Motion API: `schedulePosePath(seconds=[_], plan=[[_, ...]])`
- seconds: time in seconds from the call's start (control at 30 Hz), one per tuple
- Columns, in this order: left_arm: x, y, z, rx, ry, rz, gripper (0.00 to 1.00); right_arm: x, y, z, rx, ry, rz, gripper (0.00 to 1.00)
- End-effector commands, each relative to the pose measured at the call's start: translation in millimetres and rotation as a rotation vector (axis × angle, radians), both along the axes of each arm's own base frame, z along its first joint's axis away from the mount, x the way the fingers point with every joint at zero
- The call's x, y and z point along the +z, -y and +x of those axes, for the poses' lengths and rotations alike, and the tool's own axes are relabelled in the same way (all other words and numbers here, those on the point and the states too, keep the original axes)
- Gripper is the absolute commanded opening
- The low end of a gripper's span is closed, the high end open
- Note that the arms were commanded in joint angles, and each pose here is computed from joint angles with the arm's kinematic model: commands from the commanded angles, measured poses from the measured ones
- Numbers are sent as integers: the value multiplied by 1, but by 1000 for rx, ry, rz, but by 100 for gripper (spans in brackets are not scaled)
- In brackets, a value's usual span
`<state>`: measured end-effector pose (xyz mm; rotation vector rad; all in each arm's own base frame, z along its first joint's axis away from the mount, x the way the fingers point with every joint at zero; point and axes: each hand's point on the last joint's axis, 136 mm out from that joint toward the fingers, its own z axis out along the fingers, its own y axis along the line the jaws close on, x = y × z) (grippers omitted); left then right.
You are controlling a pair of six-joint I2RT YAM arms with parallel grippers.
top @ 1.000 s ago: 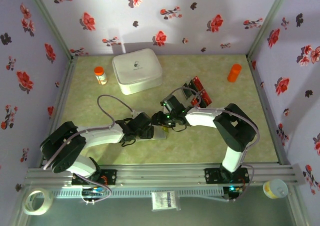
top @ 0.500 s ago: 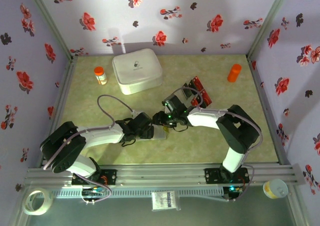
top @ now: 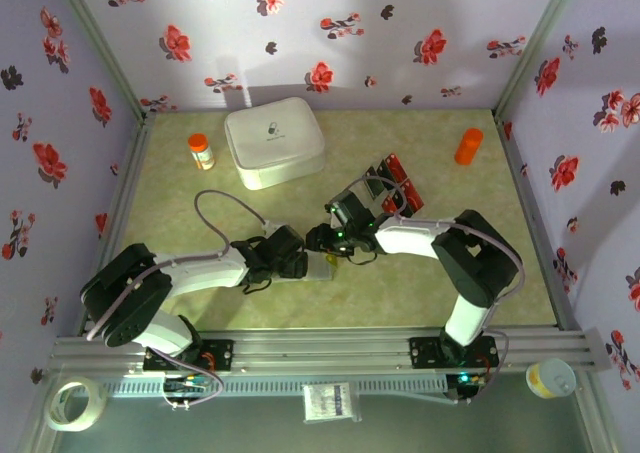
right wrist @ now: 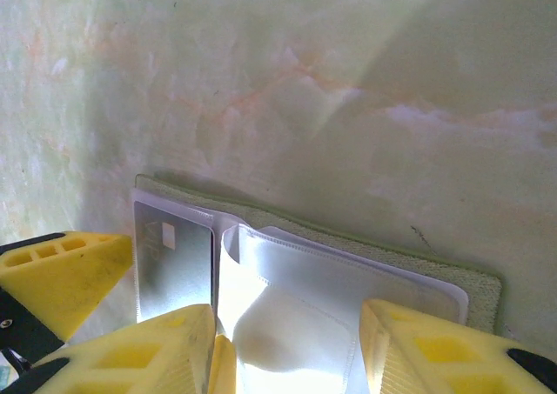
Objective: Put the credit cards into the card holder
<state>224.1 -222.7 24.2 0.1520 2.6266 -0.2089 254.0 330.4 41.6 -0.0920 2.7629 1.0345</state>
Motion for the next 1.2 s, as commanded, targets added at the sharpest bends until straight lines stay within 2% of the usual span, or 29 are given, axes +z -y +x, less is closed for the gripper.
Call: schedulePosePath(seconds=[0.0, 0.23, 0.37, 0.6, 0.9, 1.17], plan=[[-1, -5, -5, -15, -3, 23, 92, -13, 3, -6, -1, -53, -5, 49], [8, -4, -2, -12, 14, 17, 94, 8, -4, -5, 1, -36, 56, 48], [30, -8, 4, 6, 55, -12, 99, 23, -10, -5, 6, -25, 91, 47], [67, -29, 14, 77, 124, -94, 100, 41, -30, -16, 49, 0, 111, 50], [81, -69, 13, 171, 156, -124, 100, 41, -66, -29, 89, 1, 128, 52], [81, -88, 7, 212, 161, -133, 100, 26, -86, -29, 88, -34, 152, 52]])
